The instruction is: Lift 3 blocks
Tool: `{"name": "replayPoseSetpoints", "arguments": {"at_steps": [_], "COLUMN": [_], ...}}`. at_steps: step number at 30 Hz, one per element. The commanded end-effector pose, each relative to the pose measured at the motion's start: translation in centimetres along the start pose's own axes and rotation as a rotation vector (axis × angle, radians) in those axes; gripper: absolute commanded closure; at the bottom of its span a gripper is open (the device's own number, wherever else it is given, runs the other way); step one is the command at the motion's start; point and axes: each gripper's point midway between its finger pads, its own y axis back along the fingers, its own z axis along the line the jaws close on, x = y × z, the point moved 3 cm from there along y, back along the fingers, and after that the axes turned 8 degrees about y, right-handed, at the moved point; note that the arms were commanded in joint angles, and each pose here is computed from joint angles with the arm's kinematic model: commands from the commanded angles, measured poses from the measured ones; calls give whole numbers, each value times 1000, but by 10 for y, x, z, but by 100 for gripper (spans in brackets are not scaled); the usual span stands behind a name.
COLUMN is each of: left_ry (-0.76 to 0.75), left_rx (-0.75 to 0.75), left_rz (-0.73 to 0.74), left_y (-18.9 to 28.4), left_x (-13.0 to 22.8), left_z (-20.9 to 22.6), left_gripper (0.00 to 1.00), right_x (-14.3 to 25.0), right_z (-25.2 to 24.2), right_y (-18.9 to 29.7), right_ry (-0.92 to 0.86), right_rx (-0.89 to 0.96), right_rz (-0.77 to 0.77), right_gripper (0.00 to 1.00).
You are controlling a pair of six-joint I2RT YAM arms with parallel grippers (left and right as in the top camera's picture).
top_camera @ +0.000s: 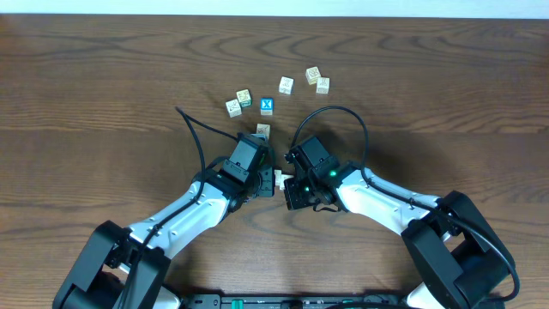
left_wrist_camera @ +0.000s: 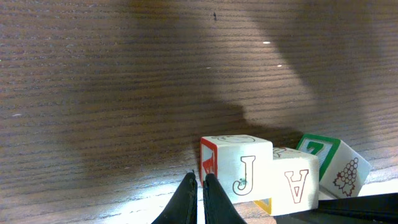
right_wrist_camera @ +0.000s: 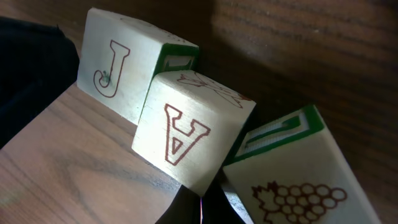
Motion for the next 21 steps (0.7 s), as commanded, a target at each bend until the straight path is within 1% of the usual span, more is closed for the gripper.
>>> {"name": "replayPoseSetpoints", "arguments": {"at_steps": [1, 21], "left_ry": [6, 6], "left_rx": [-17, -16], "left_rz": [15, 14], "left_y": [-3, -3], "left_x": [5, 5], "left_z": [5, 5], "left_gripper": [93, 93], "right_x": [2, -6], "right_z": [-6, -4], "right_y": [-4, -4], "right_ry": [-6, 4], "right_rx": [33, 26], "right_rz": [1, -36], "right_gripper": [99, 99]}}
